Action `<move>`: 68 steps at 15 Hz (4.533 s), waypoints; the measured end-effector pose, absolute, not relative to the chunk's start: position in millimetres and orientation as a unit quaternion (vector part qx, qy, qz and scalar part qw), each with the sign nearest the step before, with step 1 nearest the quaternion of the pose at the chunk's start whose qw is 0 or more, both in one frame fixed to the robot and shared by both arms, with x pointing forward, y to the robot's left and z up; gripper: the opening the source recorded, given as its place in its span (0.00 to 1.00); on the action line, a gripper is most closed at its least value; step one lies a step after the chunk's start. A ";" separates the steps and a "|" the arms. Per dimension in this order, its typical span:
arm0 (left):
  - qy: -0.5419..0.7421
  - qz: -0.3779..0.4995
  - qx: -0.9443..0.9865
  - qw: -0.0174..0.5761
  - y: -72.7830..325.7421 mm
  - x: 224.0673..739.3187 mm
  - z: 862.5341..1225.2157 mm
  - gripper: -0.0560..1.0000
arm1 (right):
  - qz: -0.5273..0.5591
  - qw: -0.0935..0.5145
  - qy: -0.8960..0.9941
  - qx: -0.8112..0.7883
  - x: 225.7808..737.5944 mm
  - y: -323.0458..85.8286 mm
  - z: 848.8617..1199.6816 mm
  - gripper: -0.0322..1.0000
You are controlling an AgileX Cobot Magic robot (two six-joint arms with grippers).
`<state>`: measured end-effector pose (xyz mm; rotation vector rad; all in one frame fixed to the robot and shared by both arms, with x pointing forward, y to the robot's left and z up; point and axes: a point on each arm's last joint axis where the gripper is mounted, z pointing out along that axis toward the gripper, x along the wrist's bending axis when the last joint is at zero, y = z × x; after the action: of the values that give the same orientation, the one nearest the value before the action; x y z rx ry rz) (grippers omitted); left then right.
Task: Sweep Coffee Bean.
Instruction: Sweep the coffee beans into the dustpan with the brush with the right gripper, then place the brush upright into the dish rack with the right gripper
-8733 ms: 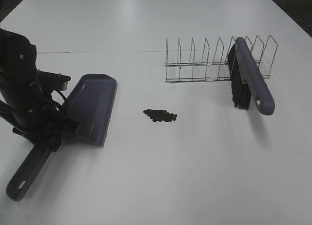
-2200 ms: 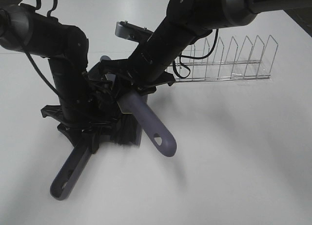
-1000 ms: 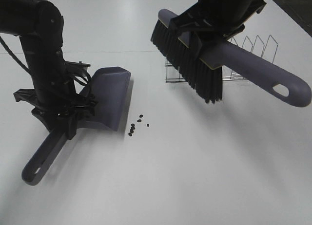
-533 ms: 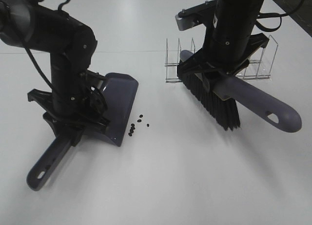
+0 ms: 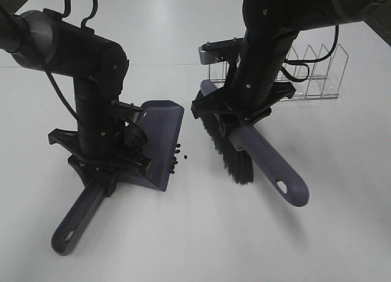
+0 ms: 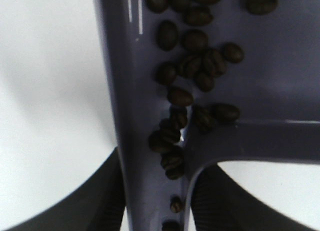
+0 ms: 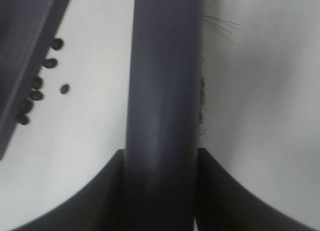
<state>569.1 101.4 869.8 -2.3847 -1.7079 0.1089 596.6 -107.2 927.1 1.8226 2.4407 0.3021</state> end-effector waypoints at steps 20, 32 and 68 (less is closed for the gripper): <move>-0.621 0.049 -0.781 0.047 121.0 574.9 923.2 0.38 | 0.278 0.030 0.801 0.529 590.8 -90.5 1025.5 0.34; -0.630 0.054 -0.774 0.036 157.5 583.0 950.0 0.38 | 0.106 0.042 0.793 0.599 531.9 -183.8 1021.6 0.34; -0.655 0.089 -0.750 -0.029 194.6 602.1 950.7 0.38 | 0.076 0.085 0.683 0.721 724.6 -267.2 947.8 0.34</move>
<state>602.1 194.6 950.7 -2.4017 -2.0961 0.2850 724.6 -267.2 947.8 2.1518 2.0375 0.2264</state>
